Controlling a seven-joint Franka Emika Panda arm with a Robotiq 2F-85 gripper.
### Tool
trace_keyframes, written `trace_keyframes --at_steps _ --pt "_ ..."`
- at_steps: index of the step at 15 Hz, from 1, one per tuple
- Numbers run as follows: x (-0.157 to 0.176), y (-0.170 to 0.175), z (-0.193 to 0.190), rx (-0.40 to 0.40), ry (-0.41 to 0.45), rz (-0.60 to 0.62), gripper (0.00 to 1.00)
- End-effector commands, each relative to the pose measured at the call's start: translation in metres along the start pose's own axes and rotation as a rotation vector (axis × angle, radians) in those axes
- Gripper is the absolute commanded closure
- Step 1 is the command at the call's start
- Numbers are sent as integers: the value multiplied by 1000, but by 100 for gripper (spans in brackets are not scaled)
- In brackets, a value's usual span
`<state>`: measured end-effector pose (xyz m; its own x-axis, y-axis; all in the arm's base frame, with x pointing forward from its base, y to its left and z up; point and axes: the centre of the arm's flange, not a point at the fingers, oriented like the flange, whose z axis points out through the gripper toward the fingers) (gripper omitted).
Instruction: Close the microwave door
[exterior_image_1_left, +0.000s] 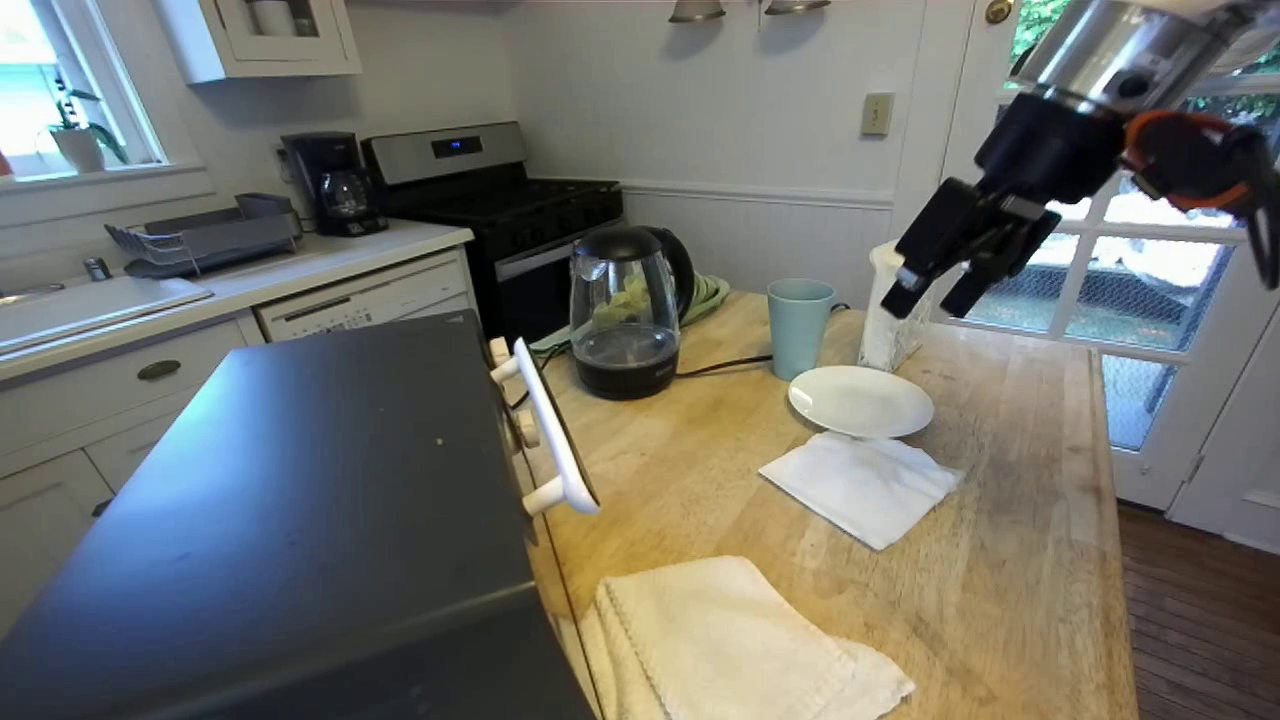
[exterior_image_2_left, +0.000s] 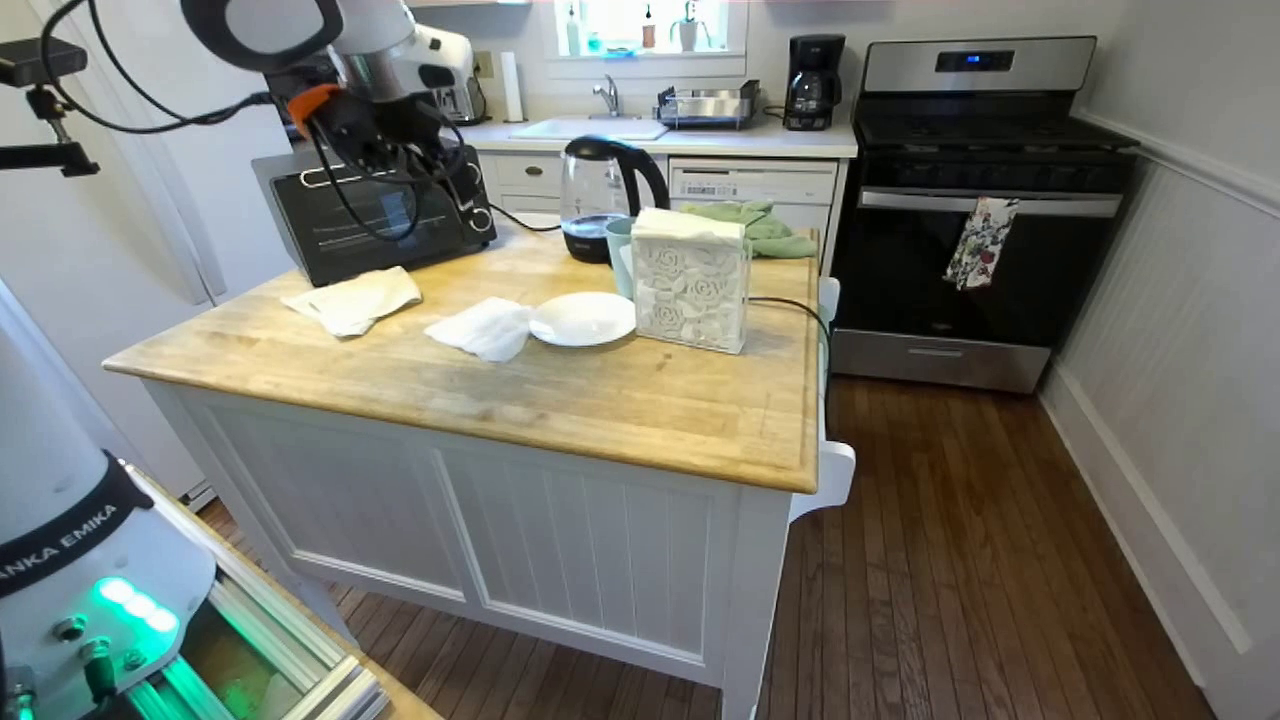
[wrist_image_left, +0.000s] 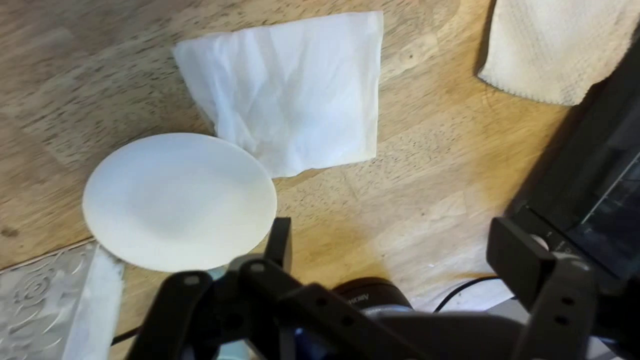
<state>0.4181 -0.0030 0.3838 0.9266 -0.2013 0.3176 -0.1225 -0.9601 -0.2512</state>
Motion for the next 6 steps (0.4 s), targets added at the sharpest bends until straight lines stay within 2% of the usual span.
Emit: trace_keyframes --at_steps 1,2,4,6 --pt "-7 5 -93 45 12 -49 0" --pt "1 4 -40 12 -2 -13 0" --pt "1 5 -59 31 24 -13 0" --pt "-2 5 -51 30 8 -15 0"
